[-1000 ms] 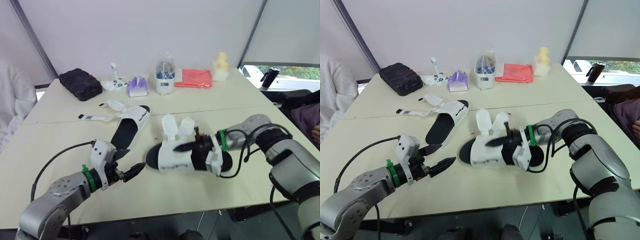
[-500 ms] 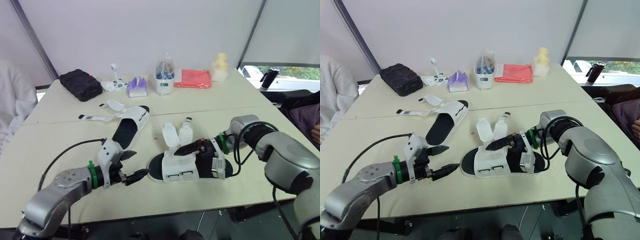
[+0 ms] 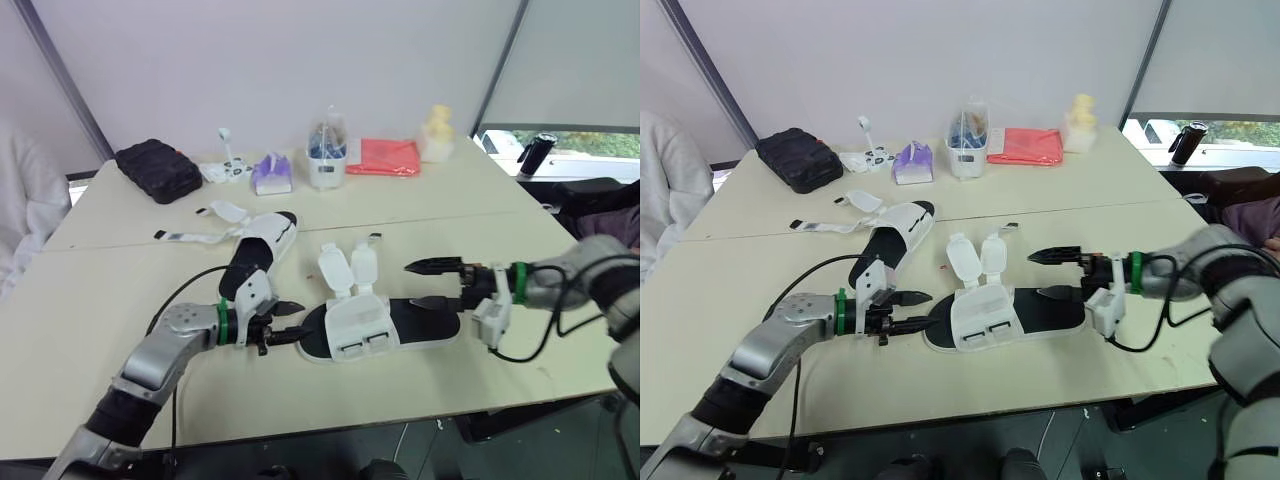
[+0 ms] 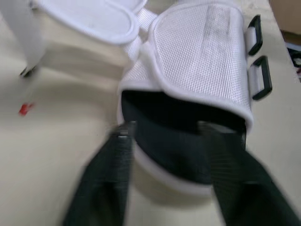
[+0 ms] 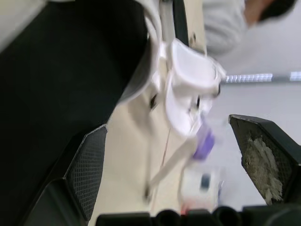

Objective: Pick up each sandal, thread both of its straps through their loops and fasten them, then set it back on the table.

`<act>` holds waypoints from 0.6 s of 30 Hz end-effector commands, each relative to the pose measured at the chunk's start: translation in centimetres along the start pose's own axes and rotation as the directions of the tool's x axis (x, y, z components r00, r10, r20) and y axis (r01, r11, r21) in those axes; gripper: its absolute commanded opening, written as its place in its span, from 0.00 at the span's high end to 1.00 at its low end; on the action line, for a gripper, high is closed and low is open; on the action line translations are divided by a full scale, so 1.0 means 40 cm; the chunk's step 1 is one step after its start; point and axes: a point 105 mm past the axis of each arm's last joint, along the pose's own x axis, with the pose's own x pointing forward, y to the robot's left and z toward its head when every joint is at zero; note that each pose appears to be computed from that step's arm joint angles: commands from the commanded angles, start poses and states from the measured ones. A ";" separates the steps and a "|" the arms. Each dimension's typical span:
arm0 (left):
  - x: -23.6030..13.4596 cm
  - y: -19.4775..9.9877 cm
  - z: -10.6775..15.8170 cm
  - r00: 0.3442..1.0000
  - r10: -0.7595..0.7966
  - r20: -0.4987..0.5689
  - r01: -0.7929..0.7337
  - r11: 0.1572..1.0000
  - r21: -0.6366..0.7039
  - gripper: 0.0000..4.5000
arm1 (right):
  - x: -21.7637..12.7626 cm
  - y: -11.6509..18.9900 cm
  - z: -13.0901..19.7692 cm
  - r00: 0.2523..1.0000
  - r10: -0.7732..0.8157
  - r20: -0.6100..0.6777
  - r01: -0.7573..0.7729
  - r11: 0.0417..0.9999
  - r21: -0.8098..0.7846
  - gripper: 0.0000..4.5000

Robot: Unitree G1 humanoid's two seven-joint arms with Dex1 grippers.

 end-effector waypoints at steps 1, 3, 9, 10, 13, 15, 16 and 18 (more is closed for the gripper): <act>0.008 -0.023 0.002 0.998 -0.054 -0.037 0.055 0.998 0.029 0.99 | -0.030 -0.054 -0.016 0.990 -0.114 -0.079 0.117 0.993 0.032 0.00; 0.015 -0.039 -0.014 0.994 -0.072 -0.086 0.076 0.996 0.040 1.00 | -0.060 -0.071 -0.056 0.959 -0.188 -0.210 0.208 0.975 0.077 0.00; 0.053 -0.054 -0.032 0.991 -0.047 -0.124 0.051 0.998 0.029 1.00 | -0.063 -0.172 -0.181 0.756 -0.318 -0.572 0.651 0.281 0.705 0.00; 0.059 -0.030 -0.042 0.989 0.006 -0.146 0.001 0.999 0.050 1.00 | -0.038 -0.178 -0.186 0.759 -0.298 -0.579 0.609 0.009 0.793 0.00; 0.065 0.038 -0.056 0.971 0.145 -0.191 -0.113 0.979 0.170 1.00 | 0.036 -0.178 -0.171 0.820 -0.214 -0.531 0.397 -0.455 0.797 0.00; 0.065 0.067 -0.050 0.962 0.193 -0.191 -0.142 0.958 0.250 1.00 | 0.075 -0.167 -0.173 0.847 -0.150 -0.510 0.319 -0.623 0.714 0.00; 0.067 0.071 -0.047 0.964 0.194 -0.182 -0.144 0.955 0.260 1.00 | 0.087 -0.160 -0.175 0.856 -0.118 -0.503 0.306 -0.669 0.678 0.00; 0.077 0.057 -0.025 0.979 0.155 -0.130 -0.122 0.964 0.237 1.00 | 0.114 -0.144 -0.183 0.868 -0.055 -0.494 0.295 -0.743 0.601 0.00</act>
